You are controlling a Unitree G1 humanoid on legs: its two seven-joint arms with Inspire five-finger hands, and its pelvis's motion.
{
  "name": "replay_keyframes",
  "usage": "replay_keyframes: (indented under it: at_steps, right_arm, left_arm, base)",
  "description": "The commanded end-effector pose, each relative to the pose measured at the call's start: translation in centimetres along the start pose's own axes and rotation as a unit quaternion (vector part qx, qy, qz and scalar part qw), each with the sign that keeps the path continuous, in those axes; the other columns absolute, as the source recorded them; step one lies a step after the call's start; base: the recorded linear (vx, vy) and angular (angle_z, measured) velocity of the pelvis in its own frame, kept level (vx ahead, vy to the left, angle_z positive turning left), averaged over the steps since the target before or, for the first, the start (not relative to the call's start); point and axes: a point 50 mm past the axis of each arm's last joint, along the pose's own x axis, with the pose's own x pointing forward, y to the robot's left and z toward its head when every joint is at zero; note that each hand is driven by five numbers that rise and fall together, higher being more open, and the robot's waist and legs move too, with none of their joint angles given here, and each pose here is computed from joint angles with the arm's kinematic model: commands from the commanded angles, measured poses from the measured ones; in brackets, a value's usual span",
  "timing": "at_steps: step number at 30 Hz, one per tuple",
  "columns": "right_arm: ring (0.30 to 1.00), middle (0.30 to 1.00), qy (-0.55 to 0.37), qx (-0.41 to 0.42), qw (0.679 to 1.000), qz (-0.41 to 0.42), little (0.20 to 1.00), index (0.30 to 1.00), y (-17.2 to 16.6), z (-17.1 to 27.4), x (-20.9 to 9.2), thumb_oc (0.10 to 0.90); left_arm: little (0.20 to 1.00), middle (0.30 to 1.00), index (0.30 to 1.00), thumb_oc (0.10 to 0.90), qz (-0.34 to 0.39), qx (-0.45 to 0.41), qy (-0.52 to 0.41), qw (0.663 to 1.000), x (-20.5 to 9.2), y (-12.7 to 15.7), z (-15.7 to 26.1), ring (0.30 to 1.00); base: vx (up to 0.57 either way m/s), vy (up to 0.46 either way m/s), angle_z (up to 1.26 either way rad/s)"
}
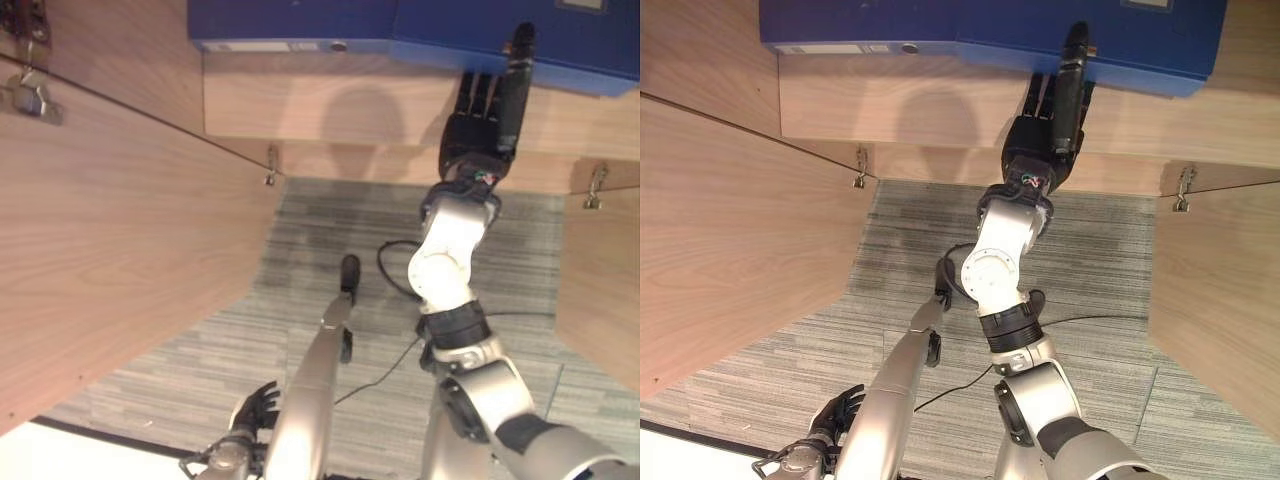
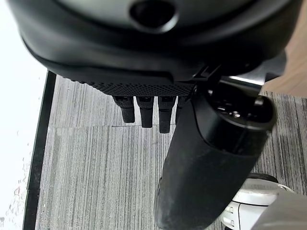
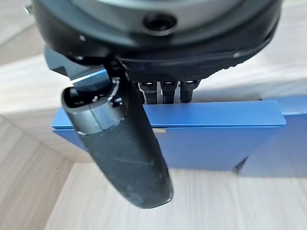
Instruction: Put the empty folder in the office cabinet
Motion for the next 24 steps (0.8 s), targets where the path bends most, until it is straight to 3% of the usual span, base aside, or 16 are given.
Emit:
replay_keyframes:
  at_steps: [1, 8, 13, 19, 24]
  right_arm:
    - [0.9, 0.9, 0.003, -0.018, 0.982, 0.187, 0.9, 0.9, 5.7, 0.2, -1.5, 0.8]
    - [0.9, 0.9, 0.001, -0.098, 0.983, 0.156, 0.9, 0.9, 3.7, 0.7, -1.3, 0.8]
    - [0.9, 0.9, 0.023, -0.145, 0.975, 0.165, 0.9, 0.9, 4.0, -0.1, -0.5, 0.8]
    - [0.9, 0.9, 0.036, -0.354, 0.921, 0.156, 0.9, 0.9, 5.3, 0.1, 5.6, 0.8]
    - [0.9, 0.9, 0.052, -0.438, 0.877, 0.192, 0.9, 0.9, 6.3, 0.6, 7.1, 0.8]
  left_arm:
    - [0.9, 0.9, 0.9, 0.8, 0.032, 0.006, 0.085, 0.996, -1.8, 2.2, -4.9, 0.9]
    - [0.9, 0.9, 0.9, 0.8, 0.039, -0.007, 0.1, 0.994, -1.8, 1.9, -5.4, 0.9]
    - [0.9, 0.9, 0.9, 0.8, 0.05, -0.011, 0.109, 0.993, -1.9, 2.4, -5.7, 0.9]
    - [0.9, 0.9, 0.9, 0.8, 0.061, 0.013, 0.111, 0.992, -1.8, 4.6, -5.4, 0.9]
    - [0.9, 0.9, 0.9, 0.8, 0.069, 0.021, 0.119, 0.99, -2.0, 5.7, -5.8, 0.9]
  base:
    - [0.0, 0.0, 0.0]
    - [0.0, 0.0, 0.0]
    - [0.0, 0.0, 0.0]
    - [0.0, -0.003, -0.01]
    - [0.0, -0.006, -0.02]
